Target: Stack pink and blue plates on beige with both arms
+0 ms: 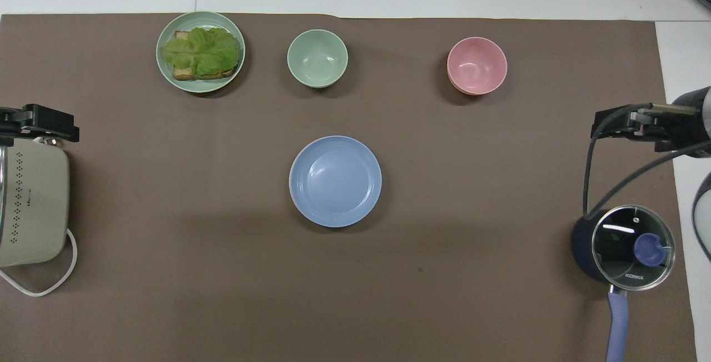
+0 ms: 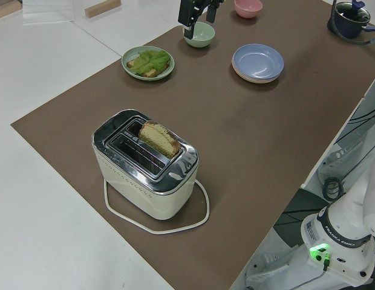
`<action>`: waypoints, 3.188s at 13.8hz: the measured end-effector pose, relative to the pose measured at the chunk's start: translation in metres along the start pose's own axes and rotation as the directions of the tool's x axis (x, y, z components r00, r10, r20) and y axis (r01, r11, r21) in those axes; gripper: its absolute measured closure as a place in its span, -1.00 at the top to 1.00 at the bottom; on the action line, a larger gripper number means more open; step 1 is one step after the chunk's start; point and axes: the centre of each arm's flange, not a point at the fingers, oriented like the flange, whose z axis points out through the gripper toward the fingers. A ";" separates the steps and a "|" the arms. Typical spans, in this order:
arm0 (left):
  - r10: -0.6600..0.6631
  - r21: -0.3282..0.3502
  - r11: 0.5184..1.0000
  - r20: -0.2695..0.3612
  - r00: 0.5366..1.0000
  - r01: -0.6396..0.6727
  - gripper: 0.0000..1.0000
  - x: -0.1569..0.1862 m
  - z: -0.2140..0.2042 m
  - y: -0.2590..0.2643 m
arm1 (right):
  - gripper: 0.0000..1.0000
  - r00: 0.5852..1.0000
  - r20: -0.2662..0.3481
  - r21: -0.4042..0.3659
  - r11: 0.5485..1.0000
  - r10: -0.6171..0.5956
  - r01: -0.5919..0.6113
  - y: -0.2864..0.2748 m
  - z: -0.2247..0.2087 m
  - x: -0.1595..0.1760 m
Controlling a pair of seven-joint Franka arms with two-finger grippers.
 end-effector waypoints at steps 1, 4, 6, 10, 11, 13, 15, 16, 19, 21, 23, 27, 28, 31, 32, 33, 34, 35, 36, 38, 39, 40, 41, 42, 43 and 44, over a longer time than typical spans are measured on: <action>0.000 0.000 1.000 0.000 1.000 0.000 1.00 0.000 0.000 0.000 | 1.00 1.000 0.014 -0.004 1.000 0.009 -0.009 0.005 -0.002 -0.001; 0.000 0.000 1.000 0.000 1.000 0.000 1.00 0.000 0.000 0.000 | 1.00 1.000 0.021 -0.006 1.000 0.019 -0.019 0.014 -0.022 -0.012; 0.000 0.000 1.000 0.000 1.000 0.000 1.00 0.000 0.000 0.000 | 1.00 1.000 0.022 -0.006 1.000 0.018 -0.018 0.020 -0.031 -0.021; 0.000 0.000 1.000 0.000 1.000 0.000 1.00 0.000 0.000 0.000 | 1.00 0.997 0.030 -0.004 0.997 -0.073 0.073 0.021 -0.028 -0.022; 0.000 0.000 1.000 0.000 1.000 0.000 1.00 0.000 0.000 0.000 | 1.00 0.996 0.035 -0.005 0.997 -0.082 0.082 0.021 -0.026 -0.022; 0.000 0.000 1.000 0.000 1.000 0.000 1.00 0.000 0.000 0.000 | 1.00 0.995 0.041 -0.005 0.996 -0.089 0.090 0.022 -0.023 -0.023; 0.000 0.000 1.000 0.000 1.000 0.000 1.00 0.000 0.000 0.000 | 1.00 0.995 0.049 -0.006 0.996 -0.088 0.089 0.023 -0.021 -0.023; 0.000 0.000 1.000 0.000 1.000 0.000 1.00 0.000 0.000 0.000 | 1.00 0.994 0.057 -0.007 0.996 -0.088 0.088 0.023 -0.021 -0.024; 0.000 0.000 1.000 0.000 1.000 0.000 1.00 0.000 0.000 0.000 | 1.00 0.994 0.070 -0.009 0.996 -0.087 0.088 0.024 -0.023 -0.027; 0.000 0.000 1.000 0.000 1.000 0.000 1.00 0.000 0.000 0.000 | 1.00 0.991 0.071 -0.008 0.994 -0.110 0.110 0.025 -0.024 -0.027; 0.000 0.000 1.000 0.000 1.000 0.000 1.00 0.000 0.000 0.000 | 1.00 0.989 0.070 -0.007 0.992 -0.127 0.128 0.025 -0.024 -0.027; 0.000 0.000 1.000 0.000 1.000 0.000 1.00 0.000 0.000 0.000 | 1.00 0.989 0.070 -0.006 0.991 -0.131 0.132 0.026 -0.024 -0.027; 0.000 0.000 1.000 0.000 1.000 0.000 1.00 0.000 0.000 0.000 | 1.00 0.989 0.070 -0.006 0.991 -0.131 0.132 0.026 -0.024 -0.027; 0.000 0.000 1.000 0.000 1.000 0.000 1.00 0.000 0.000 0.000 | 1.00 0.989 0.070 -0.006 0.991 -0.131 0.131 0.026 -0.024 -0.027; 0.000 0.000 1.000 0.000 1.000 0.000 1.00 0.000 0.000 0.000 | 1.00 0.989 0.070 -0.006 0.991 -0.131 0.131 0.026 -0.024 -0.027; 0.000 0.000 1.000 0.000 1.000 0.000 1.00 0.000 0.000 0.000 | 1.00 0.989 0.068 -0.006 0.991 -0.131 0.131 0.026 -0.024 -0.027; 0.000 0.000 1.000 0.000 1.000 0.000 1.00 0.000 0.000 0.000 | 1.00 0.990 0.061 -0.006 0.991 -0.130 0.131 0.026 -0.025 -0.026; 0.000 0.000 1.000 0.000 1.000 0.000 1.00 0.000 0.000 0.000 | 1.00 0.990 0.053 -0.005 0.991 -0.130 0.130 0.026 -0.025 -0.025; 0.000 0.000 1.000 0.000 1.000 0.000 1.00 0.000 0.000 0.000 | 1.00 0.990 0.051 -0.005 0.992 -0.129 0.130 0.027 -0.026 -0.025; 0.000 0.000 1.000 0.000 1.000 0.000 1.00 0.000 0.000 0.000 | 1.00 0.990 0.051 -0.005 0.992 -0.129 0.129 0.027 -0.026 -0.025; 0.000 0.000 1.000 0.000 1.000 0.000 1.00 0.000 0.000 0.000 | 1.00 0.990 0.051 -0.005 0.992 -0.128 0.129 0.027 -0.026 -0.025; 0.000 0.000 1.000 0.000 1.000 0.000 1.00 0.000 0.000 0.000 | 1.00 0.991 0.051 -0.005 0.992 -0.127 0.128 0.028 -0.026 -0.025; 0.000 0.000 1.000 0.000 1.000 0.000 1.00 0.000 0.000 0.000 | 1.00 0.991 0.051 -0.005 0.992 -0.125 0.126 0.029 -0.025 -0.024; 0.000 0.000 1.000 0.000 1.000 0.000 1.00 0.000 0.000 0.000 | 1.00 0.991 0.051 -0.006 0.992 -0.123 0.123 0.030 -0.025 -0.024; 0.000 0.000 1.000 0.000 1.000 0.000 1.00 0.000 0.000 0.000 | 1.00 0.991 0.051 -0.006 0.993 -0.120 0.121 0.032 -0.025 -0.024; 0.000 0.000 1.000 0.000 1.000 0.000 1.00 0.000 0.000 0.000 | 1.00 0.992 0.051 -0.006 0.993 -0.118 0.119 0.033 -0.025 -0.024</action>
